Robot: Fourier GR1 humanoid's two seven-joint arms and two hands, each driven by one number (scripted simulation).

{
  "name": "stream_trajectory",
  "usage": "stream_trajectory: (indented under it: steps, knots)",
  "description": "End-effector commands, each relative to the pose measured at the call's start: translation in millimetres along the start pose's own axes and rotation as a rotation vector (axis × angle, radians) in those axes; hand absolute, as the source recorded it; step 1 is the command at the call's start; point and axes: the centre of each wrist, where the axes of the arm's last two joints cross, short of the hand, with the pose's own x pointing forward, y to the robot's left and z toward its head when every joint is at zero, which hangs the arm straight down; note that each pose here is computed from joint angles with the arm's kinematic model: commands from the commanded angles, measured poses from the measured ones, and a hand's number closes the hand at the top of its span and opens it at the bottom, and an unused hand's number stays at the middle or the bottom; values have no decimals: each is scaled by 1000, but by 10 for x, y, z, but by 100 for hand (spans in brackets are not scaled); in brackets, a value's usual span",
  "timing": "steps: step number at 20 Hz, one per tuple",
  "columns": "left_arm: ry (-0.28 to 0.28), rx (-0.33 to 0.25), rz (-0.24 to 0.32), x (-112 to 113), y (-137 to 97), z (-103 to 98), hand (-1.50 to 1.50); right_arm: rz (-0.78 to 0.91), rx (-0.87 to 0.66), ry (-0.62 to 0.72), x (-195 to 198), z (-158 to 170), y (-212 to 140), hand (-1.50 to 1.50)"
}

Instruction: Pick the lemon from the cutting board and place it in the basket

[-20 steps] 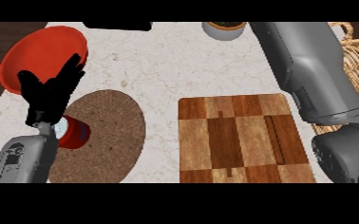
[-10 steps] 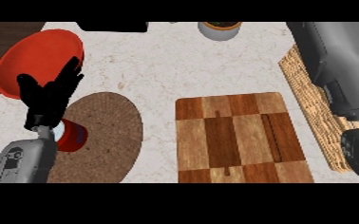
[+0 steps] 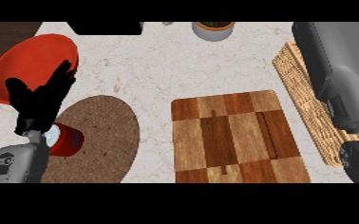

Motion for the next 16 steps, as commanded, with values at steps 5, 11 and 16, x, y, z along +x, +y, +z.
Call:
stream_trajectory:
  steps: [5,11,16]
  knots:
    - [-10,2,-1,-56,-89,9,0,-69,-3,192,-431,25,228,150]
    - [-9,7,10,73,77,-33,0,-101,-92,338,-896,-57,369,-150]
    - [-21,-1,14,23,27,-17,0,-80,-92,311,-972,-404,282,-150]
